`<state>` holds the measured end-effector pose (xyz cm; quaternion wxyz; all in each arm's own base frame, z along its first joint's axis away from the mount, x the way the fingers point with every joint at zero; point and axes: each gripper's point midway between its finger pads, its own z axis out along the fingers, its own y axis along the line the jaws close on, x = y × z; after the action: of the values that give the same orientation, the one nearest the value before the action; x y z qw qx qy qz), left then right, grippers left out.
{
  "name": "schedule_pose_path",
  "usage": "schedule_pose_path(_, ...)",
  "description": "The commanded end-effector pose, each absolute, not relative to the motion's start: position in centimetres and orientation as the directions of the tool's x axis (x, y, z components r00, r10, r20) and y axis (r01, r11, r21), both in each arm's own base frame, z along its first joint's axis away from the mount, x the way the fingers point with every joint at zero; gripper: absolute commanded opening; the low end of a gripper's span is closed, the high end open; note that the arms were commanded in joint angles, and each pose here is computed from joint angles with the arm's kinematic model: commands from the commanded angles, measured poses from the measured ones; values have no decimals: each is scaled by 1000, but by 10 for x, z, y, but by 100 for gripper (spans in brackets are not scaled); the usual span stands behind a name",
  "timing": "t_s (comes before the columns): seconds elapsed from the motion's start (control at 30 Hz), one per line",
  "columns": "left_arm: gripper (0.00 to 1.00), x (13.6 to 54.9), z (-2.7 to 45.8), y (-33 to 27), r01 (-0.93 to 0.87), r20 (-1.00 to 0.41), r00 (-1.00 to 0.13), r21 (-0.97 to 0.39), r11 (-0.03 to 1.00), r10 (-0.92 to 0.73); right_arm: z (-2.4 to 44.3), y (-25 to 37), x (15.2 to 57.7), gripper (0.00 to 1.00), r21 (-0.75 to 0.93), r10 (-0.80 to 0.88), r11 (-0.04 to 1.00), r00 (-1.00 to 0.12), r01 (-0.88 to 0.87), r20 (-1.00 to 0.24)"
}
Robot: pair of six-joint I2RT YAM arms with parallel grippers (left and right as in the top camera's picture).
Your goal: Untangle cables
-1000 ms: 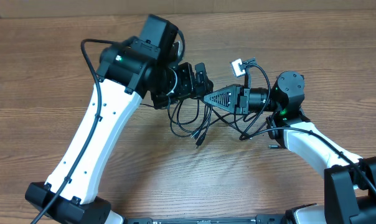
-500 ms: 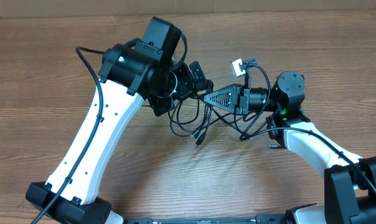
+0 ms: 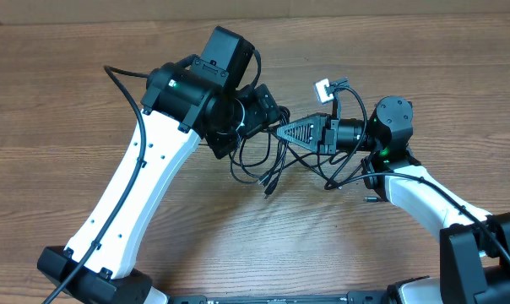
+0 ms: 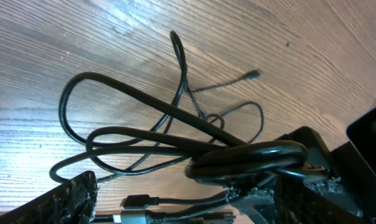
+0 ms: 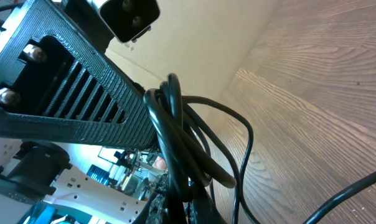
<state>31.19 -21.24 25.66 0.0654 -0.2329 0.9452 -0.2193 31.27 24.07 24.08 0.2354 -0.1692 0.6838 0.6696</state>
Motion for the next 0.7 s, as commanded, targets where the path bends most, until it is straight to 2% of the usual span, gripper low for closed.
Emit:
schedule_pose_path(0.0,90,319,252,-205,-444,-79,-853,-408,798,-516,245,240,313,4,826,88,45,-822,-561,-563)
schedule_pose_path(0.4,86,320,245,-209,-465,-113,-836,-373,803,-537,246,240,315,4,863,103,41,-857,-504,-505)
schedule_pose_path(0.67,86,335,249,-207,-455,-176,-815,-394,798,-552,268,239,312,4,877,122,-14,-871,-480,-475)
